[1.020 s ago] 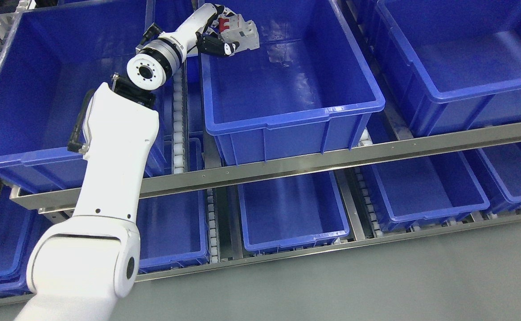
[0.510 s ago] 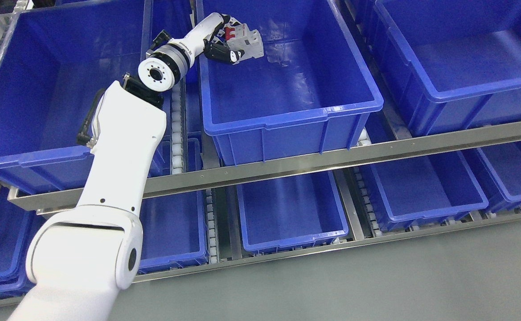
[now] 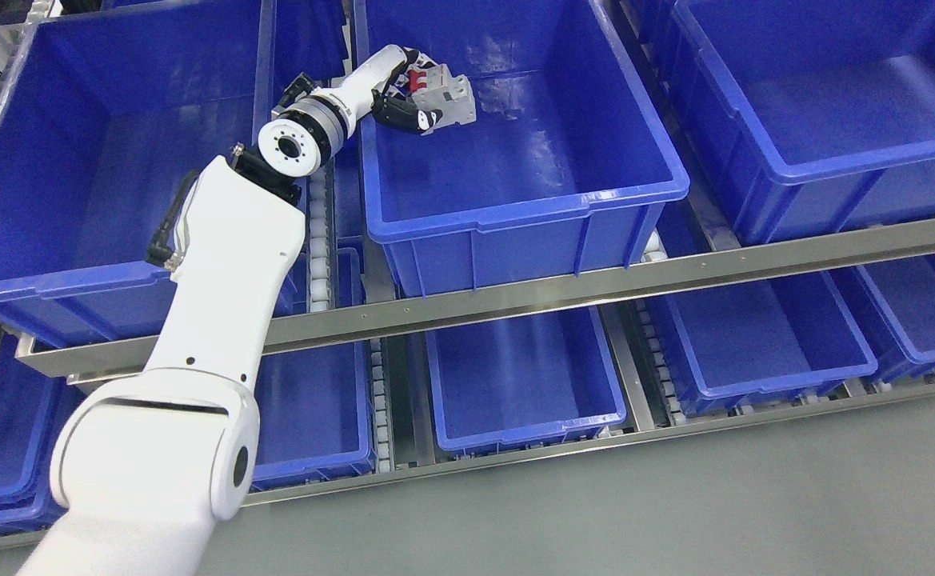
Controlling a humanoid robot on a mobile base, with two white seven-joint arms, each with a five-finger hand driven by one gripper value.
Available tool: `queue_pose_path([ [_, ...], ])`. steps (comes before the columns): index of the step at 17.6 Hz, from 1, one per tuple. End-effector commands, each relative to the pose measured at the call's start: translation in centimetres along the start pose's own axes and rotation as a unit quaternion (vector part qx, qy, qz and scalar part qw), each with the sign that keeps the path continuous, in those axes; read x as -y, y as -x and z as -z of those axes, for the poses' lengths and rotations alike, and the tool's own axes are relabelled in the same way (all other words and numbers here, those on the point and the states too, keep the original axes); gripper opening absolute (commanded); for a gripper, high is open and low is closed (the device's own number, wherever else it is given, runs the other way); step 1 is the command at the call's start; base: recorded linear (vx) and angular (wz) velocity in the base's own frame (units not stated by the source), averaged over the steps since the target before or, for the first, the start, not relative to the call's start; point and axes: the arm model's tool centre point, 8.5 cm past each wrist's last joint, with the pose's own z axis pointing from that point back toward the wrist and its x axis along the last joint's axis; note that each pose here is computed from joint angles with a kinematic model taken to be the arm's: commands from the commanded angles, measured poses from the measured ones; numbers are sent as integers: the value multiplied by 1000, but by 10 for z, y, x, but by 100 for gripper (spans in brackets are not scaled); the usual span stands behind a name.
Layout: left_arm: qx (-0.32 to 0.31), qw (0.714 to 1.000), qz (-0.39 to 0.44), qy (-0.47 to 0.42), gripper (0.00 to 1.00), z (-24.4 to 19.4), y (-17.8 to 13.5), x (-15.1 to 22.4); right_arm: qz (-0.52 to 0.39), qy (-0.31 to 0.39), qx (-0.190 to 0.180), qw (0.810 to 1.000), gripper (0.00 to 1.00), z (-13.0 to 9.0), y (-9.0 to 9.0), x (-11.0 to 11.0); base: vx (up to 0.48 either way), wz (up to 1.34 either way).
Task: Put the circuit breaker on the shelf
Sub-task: 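Open the left hand to release the breaker and withdraw upward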
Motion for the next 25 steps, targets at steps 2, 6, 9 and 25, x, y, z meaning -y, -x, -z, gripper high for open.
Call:
queue_pose_path([
  [2,-26,1000,-7,-6,35,-2,24,7,-1,9,5,1000,100,0,7,12,0,0],
  [6,-22,1000,-13,-8,43,-2,23,7,-1,9,5,1000,100,0,7,12,0,0],
  [9,1,1000,-17,-10,44,-2,19,6,-1,9,5,1000,100,0,7,12,0,0],
  [25,160,940,-227,-200,87,-37,-20,-85,0,9,5,1000,100,0,7,12,83,-35],
])
